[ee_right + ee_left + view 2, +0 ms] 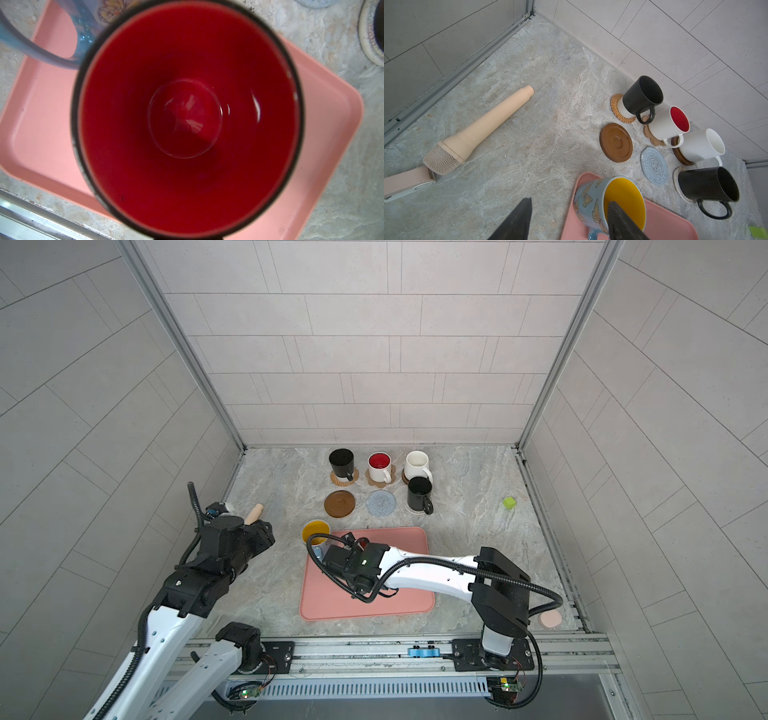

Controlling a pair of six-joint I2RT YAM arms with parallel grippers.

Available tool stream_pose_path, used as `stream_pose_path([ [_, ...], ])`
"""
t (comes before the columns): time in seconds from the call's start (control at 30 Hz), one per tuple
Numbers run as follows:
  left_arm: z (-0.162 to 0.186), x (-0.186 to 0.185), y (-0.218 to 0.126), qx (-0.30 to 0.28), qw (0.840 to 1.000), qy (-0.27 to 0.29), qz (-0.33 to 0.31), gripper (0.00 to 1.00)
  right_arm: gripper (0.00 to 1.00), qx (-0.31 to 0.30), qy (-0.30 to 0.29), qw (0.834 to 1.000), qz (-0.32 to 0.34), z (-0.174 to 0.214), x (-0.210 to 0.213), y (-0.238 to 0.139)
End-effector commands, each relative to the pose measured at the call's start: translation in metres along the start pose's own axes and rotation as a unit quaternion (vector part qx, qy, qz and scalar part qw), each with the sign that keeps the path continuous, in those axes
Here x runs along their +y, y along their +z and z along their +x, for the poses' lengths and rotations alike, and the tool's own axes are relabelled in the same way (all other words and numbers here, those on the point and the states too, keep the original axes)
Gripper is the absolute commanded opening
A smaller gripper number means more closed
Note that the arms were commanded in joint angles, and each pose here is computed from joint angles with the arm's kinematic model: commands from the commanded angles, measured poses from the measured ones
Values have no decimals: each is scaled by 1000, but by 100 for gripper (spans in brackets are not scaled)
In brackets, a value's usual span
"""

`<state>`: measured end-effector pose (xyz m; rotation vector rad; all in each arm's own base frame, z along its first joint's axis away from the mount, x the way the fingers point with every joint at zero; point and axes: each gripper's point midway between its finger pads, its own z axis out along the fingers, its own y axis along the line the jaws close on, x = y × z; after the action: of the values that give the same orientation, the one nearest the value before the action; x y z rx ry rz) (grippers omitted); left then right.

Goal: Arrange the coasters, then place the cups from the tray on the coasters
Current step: 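Carry the red mug with the right gripper toward the blue knit coaster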

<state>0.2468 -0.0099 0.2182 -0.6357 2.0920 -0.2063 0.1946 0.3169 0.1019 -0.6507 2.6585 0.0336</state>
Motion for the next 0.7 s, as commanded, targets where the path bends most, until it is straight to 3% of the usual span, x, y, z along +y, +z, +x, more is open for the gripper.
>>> stream_pose_path([
  [0.0, -8, 2, -5, -17, 1000, -7, -3, 65, 6, -35, 6, 999, 5, -15, -9, -16],
  [0.67, -7, 1, -4, -13, 1000, -6, -1, 65, 6, -41, 8, 999, -5, -40, -18, -12],
])
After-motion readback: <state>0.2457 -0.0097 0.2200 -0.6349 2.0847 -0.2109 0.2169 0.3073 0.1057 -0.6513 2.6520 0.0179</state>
